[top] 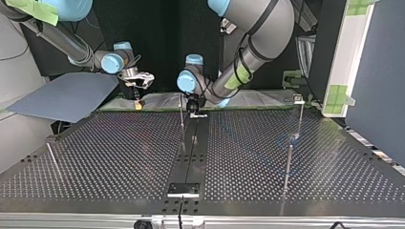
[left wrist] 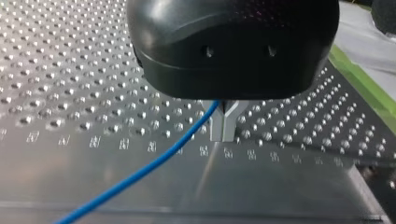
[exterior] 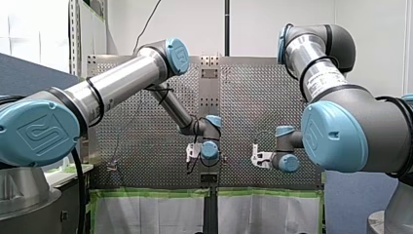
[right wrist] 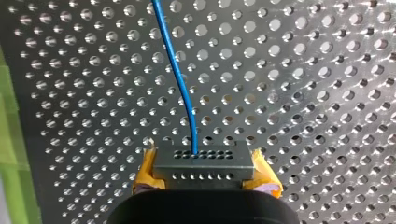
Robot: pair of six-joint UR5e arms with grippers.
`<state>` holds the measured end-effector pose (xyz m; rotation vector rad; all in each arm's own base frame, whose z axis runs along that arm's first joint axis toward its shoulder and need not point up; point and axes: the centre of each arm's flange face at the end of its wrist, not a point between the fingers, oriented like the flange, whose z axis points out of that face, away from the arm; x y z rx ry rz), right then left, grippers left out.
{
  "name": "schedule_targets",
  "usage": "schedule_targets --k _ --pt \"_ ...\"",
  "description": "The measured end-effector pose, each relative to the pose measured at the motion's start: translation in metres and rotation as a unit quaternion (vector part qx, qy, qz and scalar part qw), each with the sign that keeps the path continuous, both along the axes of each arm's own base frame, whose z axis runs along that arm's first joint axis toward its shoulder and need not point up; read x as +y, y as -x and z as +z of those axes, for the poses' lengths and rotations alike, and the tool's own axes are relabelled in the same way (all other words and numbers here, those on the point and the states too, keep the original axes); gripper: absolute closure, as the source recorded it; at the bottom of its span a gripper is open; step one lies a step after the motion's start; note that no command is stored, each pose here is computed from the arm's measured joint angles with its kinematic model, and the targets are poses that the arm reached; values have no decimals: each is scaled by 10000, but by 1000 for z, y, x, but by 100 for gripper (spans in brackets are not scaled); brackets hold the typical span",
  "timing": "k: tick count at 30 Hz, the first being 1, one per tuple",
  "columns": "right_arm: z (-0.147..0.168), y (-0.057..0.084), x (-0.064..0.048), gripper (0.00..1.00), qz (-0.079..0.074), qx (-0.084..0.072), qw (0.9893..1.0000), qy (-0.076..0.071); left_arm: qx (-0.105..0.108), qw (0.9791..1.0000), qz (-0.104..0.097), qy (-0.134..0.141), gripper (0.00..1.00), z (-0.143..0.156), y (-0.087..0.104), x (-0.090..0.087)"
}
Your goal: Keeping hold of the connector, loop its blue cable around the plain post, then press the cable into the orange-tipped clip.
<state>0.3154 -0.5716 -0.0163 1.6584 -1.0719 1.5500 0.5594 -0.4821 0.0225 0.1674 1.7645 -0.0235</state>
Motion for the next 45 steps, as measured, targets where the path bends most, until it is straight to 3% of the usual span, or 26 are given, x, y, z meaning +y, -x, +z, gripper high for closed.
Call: schedule_targets --k 7,22,45 --pt "7 -2 -11 100 9 -27 10000 95 -3 9999 117 -47 100 2 -10 10" --pt "12 5 -21 100 -54 -66 9998 151 -29 9998 187 -78 100 6 -20 16" --pt "22 11 -40 100 -136 -230 9993 268 69 9984 385 -409 100 10 -35 38"
